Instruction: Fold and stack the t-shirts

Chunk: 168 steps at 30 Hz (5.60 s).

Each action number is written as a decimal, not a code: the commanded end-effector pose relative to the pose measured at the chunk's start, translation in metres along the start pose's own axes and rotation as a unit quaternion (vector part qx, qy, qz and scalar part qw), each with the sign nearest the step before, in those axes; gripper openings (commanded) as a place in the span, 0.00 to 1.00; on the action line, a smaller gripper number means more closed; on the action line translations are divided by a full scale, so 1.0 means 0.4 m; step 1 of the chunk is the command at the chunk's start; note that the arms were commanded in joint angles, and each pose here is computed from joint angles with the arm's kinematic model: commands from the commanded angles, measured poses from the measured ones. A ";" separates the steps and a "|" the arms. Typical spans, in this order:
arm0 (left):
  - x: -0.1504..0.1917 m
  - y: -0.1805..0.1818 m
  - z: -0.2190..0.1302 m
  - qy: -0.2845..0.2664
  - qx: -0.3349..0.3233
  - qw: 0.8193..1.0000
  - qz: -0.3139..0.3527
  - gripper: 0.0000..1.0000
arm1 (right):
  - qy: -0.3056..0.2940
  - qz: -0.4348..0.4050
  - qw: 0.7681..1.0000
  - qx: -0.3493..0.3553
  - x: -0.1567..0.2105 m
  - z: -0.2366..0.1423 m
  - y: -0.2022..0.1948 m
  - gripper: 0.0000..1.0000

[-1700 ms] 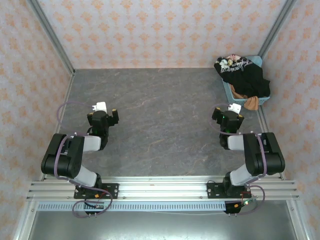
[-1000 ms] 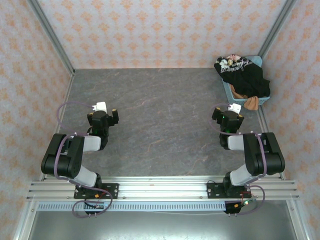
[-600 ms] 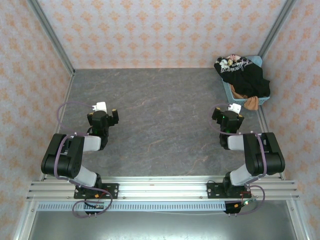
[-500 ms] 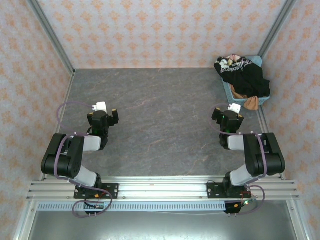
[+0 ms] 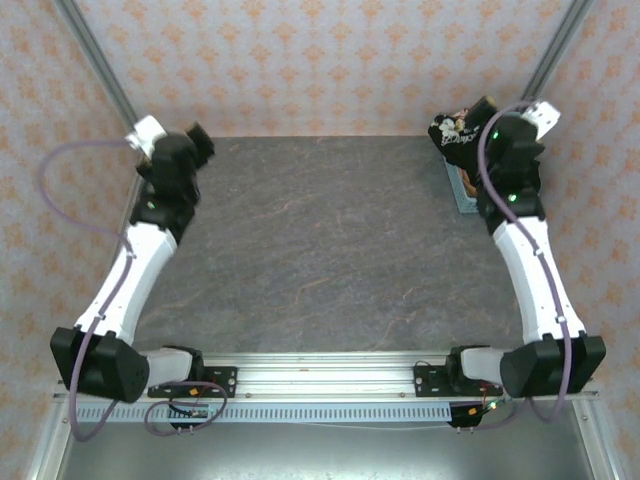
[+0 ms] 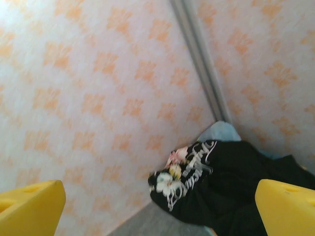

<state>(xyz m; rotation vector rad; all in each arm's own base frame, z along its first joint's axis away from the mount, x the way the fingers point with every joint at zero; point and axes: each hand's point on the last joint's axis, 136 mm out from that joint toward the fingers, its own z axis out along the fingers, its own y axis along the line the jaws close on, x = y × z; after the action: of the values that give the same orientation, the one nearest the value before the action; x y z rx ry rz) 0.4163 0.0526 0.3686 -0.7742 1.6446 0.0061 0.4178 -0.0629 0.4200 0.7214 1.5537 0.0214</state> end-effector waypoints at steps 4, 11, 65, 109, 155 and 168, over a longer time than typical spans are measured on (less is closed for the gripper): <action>0.243 -0.170 0.023 0.251 0.109 0.962 -0.022 0.98 | 0.211 0.042 0.964 0.158 0.199 0.180 -0.173 0.99; 0.396 -0.369 -0.073 0.350 0.219 0.911 0.004 0.92 | 0.326 0.097 0.920 0.197 0.365 0.363 -0.249 0.99; 0.309 0.020 -0.096 0.298 -0.063 0.950 0.061 0.62 | 0.468 -0.080 0.811 -0.342 0.753 -0.401 0.760 0.50; 0.805 -0.095 -0.305 0.411 0.006 0.857 0.312 0.00 | 0.438 0.007 0.892 0.112 0.726 0.020 -0.114 0.58; 0.396 0.027 -0.181 0.338 -0.007 0.940 0.037 0.00 | 0.361 0.142 0.919 0.066 0.696 0.257 0.006 0.00; -0.005 -0.099 -0.157 0.178 0.068 0.976 -0.110 0.00 | 0.246 0.156 0.951 -0.102 0.259 0.033 0.260 0.00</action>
<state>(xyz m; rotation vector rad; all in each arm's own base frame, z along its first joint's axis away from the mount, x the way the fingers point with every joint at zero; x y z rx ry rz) 0.3826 -0.0123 0.3536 -0.8681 2.0162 -0.3643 0.4990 0.0668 0.3236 0.8803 1.9307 0.6470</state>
